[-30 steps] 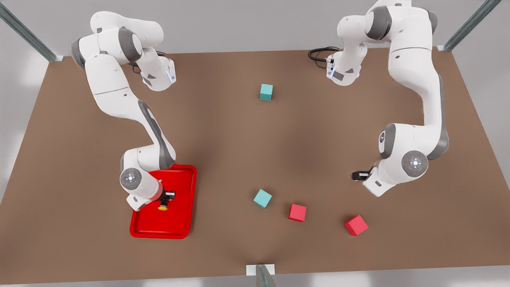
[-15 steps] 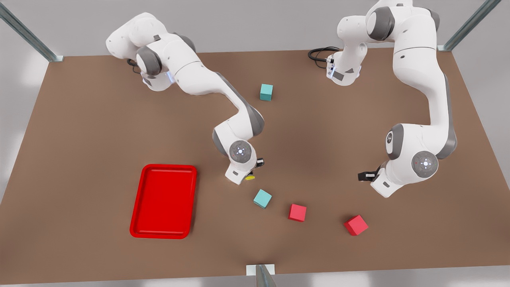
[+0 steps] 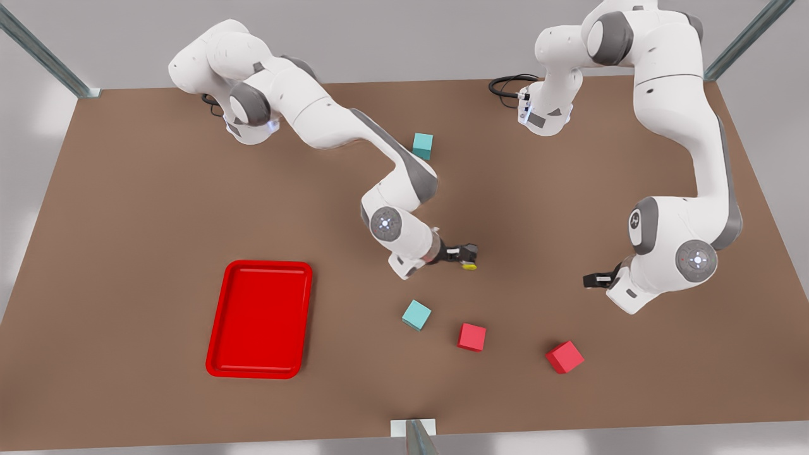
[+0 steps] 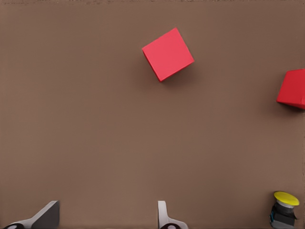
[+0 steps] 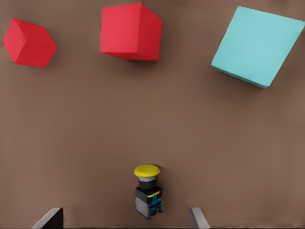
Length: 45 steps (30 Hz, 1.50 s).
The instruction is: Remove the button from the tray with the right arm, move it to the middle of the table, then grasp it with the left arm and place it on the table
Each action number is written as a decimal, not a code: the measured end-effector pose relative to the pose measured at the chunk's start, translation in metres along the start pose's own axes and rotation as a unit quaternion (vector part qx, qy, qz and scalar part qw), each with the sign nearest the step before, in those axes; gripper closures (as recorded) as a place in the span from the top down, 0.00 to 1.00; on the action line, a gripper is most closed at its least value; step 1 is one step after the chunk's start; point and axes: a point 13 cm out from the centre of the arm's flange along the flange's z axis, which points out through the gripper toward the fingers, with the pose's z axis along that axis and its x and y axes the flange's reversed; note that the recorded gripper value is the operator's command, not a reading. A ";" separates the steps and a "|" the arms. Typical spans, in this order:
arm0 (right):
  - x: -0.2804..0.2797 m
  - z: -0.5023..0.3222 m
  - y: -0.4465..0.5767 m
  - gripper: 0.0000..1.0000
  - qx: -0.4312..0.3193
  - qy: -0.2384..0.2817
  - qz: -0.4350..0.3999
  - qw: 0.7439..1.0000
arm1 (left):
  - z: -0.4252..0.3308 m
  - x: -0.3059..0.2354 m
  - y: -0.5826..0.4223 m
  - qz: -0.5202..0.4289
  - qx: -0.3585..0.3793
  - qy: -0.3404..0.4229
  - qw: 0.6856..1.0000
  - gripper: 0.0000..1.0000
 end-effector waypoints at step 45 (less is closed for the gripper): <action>-0.084 -0.418 -0.344 1.00 0.250 -0.021 -0.078 0.965 | 0.205 0.134 -0.309 -0.031 -0.029 -0.062 0.997 1.00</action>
